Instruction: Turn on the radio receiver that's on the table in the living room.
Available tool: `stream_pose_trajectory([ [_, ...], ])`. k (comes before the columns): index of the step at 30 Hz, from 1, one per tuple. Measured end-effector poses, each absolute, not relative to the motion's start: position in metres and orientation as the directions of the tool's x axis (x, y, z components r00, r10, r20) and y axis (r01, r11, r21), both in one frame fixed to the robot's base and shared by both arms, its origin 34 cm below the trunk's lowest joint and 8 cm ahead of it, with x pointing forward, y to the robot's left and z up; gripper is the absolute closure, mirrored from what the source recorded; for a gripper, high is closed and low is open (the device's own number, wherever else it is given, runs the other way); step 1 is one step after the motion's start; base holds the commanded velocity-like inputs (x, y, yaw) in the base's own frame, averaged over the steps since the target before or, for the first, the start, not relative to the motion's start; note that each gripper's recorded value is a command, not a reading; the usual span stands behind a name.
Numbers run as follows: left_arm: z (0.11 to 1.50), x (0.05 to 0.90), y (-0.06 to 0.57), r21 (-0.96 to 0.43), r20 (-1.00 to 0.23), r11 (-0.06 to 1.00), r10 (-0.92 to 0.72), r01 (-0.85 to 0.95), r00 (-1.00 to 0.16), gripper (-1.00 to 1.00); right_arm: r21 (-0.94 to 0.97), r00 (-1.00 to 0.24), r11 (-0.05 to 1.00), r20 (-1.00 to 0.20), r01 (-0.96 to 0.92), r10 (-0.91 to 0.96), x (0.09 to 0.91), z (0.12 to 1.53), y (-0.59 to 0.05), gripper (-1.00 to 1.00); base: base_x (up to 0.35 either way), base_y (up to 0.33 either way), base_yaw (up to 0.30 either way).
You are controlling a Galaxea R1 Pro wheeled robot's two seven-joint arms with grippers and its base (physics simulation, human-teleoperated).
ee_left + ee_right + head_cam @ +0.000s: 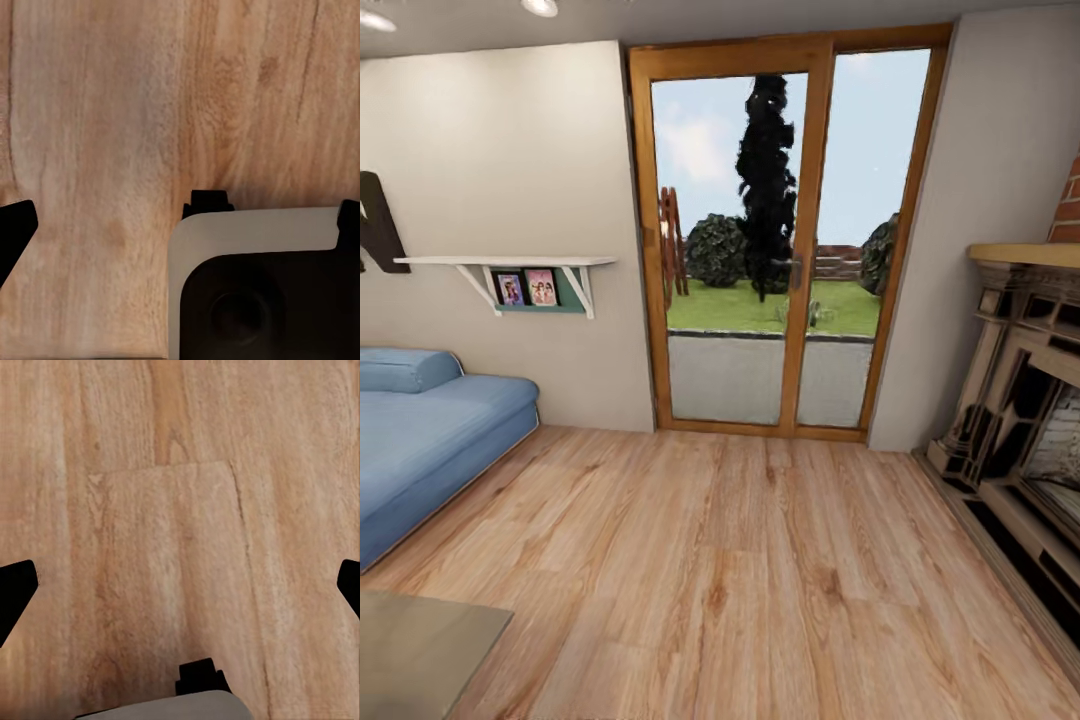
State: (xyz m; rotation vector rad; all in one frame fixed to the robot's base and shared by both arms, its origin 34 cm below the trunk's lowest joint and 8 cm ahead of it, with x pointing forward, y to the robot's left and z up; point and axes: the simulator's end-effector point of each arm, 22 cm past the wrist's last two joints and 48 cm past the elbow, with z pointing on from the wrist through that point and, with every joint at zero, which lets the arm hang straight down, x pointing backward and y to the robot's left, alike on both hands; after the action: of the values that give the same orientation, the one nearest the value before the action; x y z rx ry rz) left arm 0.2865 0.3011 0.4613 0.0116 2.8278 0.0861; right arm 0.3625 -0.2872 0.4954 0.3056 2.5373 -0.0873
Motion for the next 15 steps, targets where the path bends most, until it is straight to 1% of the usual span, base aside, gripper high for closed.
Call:
stream_pose_trajectory([
  [15, 0.4613, 0.2865, 0.3004, 0.060, -0.307, 0.998, 0.018, -0.001, -0.952, -1.00, 0.004, -0.808, 0.972, -0.555, 0.236, 0.199, 0.3627, 0.4954, -0.2871, -1.00, 0.000, 0.000, 0.252],
])
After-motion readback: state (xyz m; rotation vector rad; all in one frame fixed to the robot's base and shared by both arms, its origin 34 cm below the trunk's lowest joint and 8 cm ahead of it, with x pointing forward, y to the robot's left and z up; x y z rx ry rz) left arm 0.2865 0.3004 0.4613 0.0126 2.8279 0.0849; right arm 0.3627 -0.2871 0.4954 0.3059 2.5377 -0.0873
